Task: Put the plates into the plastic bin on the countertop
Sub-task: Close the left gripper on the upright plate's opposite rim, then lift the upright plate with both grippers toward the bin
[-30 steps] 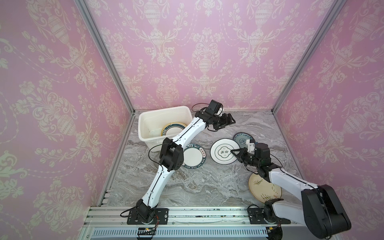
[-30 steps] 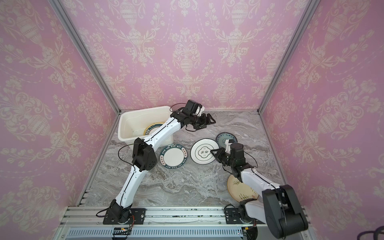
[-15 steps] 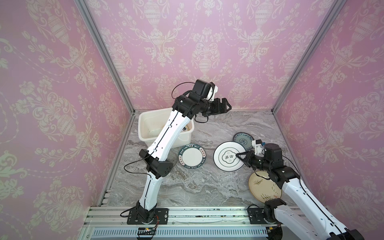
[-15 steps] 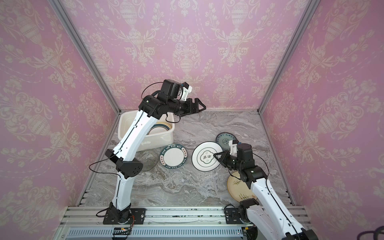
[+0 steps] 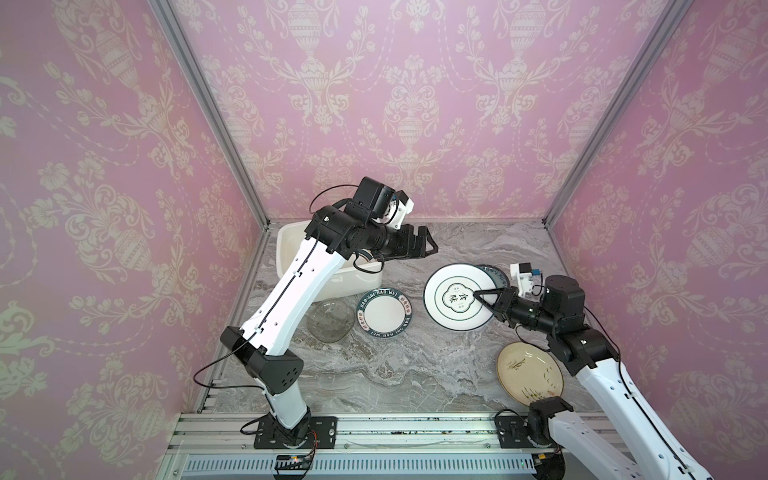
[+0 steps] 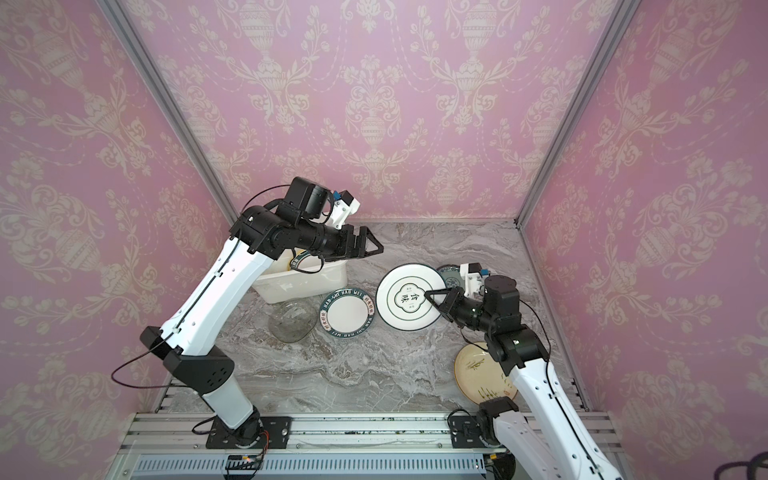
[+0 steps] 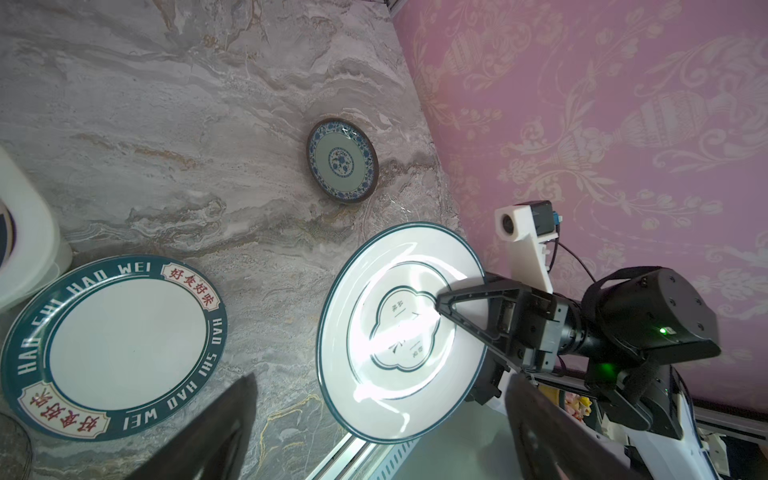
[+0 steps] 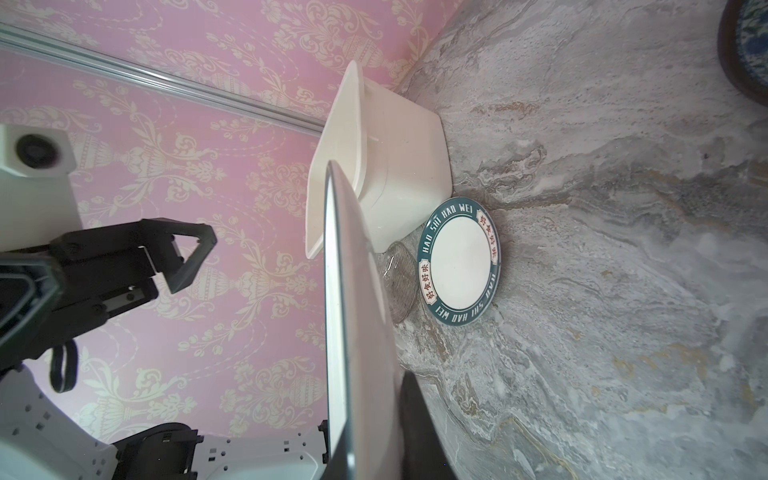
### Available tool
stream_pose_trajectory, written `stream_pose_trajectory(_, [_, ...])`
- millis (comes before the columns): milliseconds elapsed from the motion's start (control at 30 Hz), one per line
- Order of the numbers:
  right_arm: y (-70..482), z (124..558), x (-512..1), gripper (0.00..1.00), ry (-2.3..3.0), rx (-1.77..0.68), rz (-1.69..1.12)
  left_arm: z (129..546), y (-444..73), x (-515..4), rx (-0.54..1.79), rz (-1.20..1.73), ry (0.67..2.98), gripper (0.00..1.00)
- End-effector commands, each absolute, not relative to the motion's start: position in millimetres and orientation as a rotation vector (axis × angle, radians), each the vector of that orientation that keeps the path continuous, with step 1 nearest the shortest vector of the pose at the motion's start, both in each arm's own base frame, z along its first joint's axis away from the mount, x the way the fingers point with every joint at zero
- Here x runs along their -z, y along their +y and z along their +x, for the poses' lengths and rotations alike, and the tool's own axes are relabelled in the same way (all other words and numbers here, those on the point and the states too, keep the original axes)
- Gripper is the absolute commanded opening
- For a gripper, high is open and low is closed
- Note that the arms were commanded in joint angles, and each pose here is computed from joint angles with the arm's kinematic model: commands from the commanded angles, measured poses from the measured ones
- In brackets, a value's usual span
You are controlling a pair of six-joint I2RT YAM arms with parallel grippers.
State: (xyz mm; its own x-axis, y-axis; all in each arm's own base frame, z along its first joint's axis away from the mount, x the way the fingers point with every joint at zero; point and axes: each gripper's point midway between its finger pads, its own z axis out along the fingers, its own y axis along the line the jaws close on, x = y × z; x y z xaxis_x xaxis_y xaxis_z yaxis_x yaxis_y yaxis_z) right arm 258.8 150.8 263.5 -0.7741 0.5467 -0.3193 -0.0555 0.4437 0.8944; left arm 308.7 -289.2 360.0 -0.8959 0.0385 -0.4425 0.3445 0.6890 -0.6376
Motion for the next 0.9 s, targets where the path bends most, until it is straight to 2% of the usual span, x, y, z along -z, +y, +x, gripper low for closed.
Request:
stream_pose_trajectory(0, [163.7, 260.2, -295.1, 0.0, 2.033, -1.424, 0.317, 300.4, -265.4, -389.7, 1.27, 0.225, 2.357, 0.95])
stream_pose_trajectory(200, [184.4, 265.4, -311.4, 0.0, 2.044, -1.419, 0.279, 306.4, -206.6, -370.4, 1.426, -0.12, 2.258, 0.95])
stream_pose_trajectory(400, [210.9, 272.8, -323.6, 0.0, 2.051, -1.442, 0.288, 284.6, -197.4, -348.2, 1.432, -0.149, 2.269, 0.95])
stream_pose_trajectory(600, [225.5, 278.6, -337.0, 0.0, 2.05, -1.473, 0.26, 274.7, -199.9, -341.8, 1.55, -0.153, 2.244, 0.94])
stream_pose_trajectory(867, [236.9, 294.0, -343.4, 0.0, 1.997, -1.547, 0.261, 273.8, -207.4, -340.3, 1.651, -0.141, 2.226, 0.88])
